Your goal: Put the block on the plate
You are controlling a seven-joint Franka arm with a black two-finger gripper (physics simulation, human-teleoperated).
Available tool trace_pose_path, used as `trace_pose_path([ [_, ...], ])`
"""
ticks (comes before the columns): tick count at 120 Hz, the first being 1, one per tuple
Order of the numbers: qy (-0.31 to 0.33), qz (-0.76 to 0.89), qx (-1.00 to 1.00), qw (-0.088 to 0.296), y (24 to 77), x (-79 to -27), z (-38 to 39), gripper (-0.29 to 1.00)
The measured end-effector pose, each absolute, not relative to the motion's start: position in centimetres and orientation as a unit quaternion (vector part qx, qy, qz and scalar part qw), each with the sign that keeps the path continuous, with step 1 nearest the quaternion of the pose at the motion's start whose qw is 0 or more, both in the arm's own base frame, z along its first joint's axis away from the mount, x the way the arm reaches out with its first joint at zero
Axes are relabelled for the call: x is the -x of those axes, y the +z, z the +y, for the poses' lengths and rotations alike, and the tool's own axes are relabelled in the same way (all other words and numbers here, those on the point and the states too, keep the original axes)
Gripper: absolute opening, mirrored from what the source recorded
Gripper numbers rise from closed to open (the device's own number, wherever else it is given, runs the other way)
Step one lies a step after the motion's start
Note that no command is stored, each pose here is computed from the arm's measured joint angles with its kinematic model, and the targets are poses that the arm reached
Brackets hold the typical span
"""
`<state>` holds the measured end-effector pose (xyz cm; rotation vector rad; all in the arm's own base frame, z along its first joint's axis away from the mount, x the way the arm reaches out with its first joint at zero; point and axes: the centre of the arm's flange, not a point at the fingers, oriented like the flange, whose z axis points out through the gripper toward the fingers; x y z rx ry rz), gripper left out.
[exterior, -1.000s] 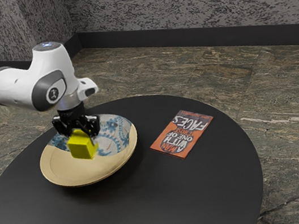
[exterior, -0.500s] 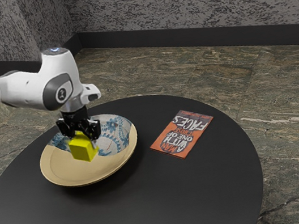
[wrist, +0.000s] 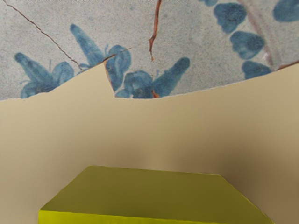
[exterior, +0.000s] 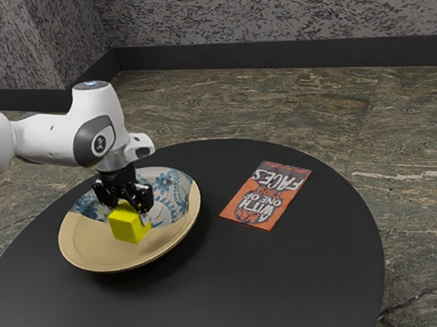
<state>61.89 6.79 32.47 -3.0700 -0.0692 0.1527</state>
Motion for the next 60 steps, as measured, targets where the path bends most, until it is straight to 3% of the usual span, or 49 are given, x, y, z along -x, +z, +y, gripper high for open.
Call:
trace_pose_path([
  [26, 0.048, -0.006, 0.998, 0.029, 32.8, -61.9, 6.7, 0.60],
  [60, 0.031, 0.015, 0.999, 0.026, 35.5, -61.8, 5.5, 0.68],
])
